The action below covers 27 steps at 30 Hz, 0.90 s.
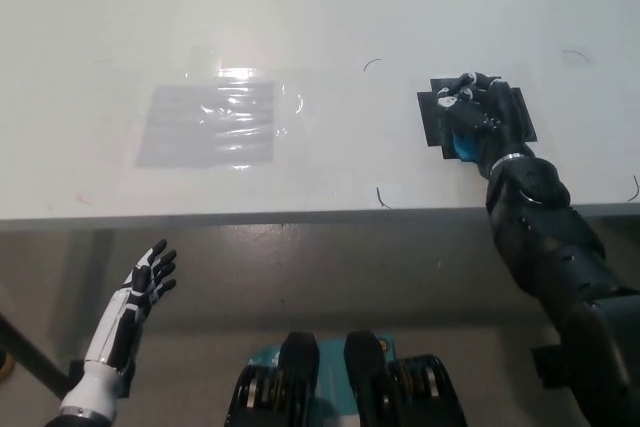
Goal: A soft sponge is kept on the balc marked spot on the table infront of the robot and it uses its right hand fist to press down on it and drrags it across the table in a back and forth manner twice to clean it
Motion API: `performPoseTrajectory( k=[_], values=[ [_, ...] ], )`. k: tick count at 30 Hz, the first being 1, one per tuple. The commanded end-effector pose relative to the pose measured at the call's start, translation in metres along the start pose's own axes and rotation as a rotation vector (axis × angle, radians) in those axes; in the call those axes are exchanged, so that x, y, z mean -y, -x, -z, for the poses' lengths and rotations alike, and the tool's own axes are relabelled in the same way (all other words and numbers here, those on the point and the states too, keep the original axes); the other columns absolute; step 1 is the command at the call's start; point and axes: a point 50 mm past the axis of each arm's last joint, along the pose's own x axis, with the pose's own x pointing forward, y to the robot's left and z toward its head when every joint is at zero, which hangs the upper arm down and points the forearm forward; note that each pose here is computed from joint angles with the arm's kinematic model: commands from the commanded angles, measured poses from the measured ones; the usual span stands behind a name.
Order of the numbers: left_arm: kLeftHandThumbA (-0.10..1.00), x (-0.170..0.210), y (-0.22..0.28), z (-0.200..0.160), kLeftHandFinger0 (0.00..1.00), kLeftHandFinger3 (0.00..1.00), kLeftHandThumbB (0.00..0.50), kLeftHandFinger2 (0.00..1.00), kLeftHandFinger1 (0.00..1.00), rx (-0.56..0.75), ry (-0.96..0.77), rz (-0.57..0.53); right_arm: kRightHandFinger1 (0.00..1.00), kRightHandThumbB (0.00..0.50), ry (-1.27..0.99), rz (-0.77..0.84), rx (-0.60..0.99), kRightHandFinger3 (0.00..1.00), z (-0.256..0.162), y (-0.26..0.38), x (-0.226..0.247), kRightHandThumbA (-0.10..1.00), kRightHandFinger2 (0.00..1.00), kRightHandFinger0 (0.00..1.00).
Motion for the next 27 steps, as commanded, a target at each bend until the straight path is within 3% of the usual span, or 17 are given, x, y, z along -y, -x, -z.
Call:
performPoseTrajectory(
  k=[1, 3, 4, 6, 8, 12, 15, 18, 22, 25, 27],
  values=[
    [1.0, -0.003, -0.004, -0.011, 1.0, 1.0, 0.5, 1.0, 1.0, 0.061, -0.017, 0.013, 0.01, 0.0, 0.031, -0.076, -0.013, 0.16, -0.011, -0.003, -0.041, 0.31, 0.34, 0.0],
    [1.0, -0.003, -0.004, -0.011, 1.0, 1.0, 0.5, 1.0, 1.0, 0.061, -0.015, 0.013, 0.01, 0.0, 0.029, -0.105, -0.005, 0.22, -0.011, 0.0, -0.059, 0.32, 0.35, 0.0],
    [1.0, -0.003, -0.004, -0.012, 1.0, 1.0, 0.5, 1.0, 1.0, 0.064, -0.014, 0.014, 0.0, 0.0, 0.014, -0.124, 0.001, 0.21, -0.011, 0.001, -0.071, 0.24, 0.32, 0.0],
    [1.0, -0.003, -0.005, -0.012, 1.0, 1.0, 0.5, 1.0, 1.0, 0.062, -0.016, 0.013, 0.0, 0.0, 0.006, -0.151, 0.008, 0.16, -0.012, 0.003, -0.084, 0.22, 0.25, 0.0],
    [1.0, -0.003, -0.005, -0.013, 1.0, 1.0, 0.5, 1.0, 1.0, 0.064, -0.02, 0.01, 0.0, 0.0, 0.003, -0.189, 0.005, 0.13, -0.013, 0.007, -0.105, 0.29, 0.24, 0.0],
    [1.0, -0.003, -0.008, -0.015, 1.0, 1.0, 0.5, 1.0, 1.0, 0.069, -0.014, 0.013, 0.06, 0.0, -0.035, -0.261, 0.022, 0.13, -0.014, 0.017, -0.142, 0.23, 0.28, 0.0],
    [1.0, -0.004, -0.009, -0.015, 1.0, 1.0, 0.5, 1.0, 1.0, 0.071, -0.018, 0.018, 0.03, 0.0, -0.008, -0.29, 0.024, 0.11, -0.012, 0.022, -0.158, 0.3, 0.27, 0.0],
    [1.0, -0.004, -0.01, -0.016, 1.0, 1.0, 0.5, 1.0, 1.0, 0.077, -0.021, 0.018, 0.08, 0.0, -0.055, -0.302, 0.025, 0.12, -0.013, 0.023, -0.161, 0.22, 0.32, 0.0],
    [1.0, -0.006, -0.008, -0.017, 1.0, 1.0, 0.5, 1.0, 1.0, 0.072, -0.023, 0.017, 0.1, 0.0, -0.016, -0.287, 0.024, 0.12, -0.012, 0.018, -0.145, 0.25, 0.33, 0.01],
    [1.0, -0.006, -0.007, -0.017, 1.0, 1.0, 0.5, 1.0, 1.0, 0.073, -0.021, 0.018, 0.1, 0.0, 0.04, -0.255, 0.024, 0.16, -0.012, 0.014, -0.129, 0.35, 0.33, 0.0],
    [1.0, -0.006, -0.008, -0.016, 1.0, 1.0, 0.5, 1.0, 1.0, 0.073, -0.022, 0.018, 0.12, 0.0, 0.024, -0.233, 0.028, 0.17, -0.011, 0.011, -0.116, 0.25, 0.34, 0.0]
  ],
)
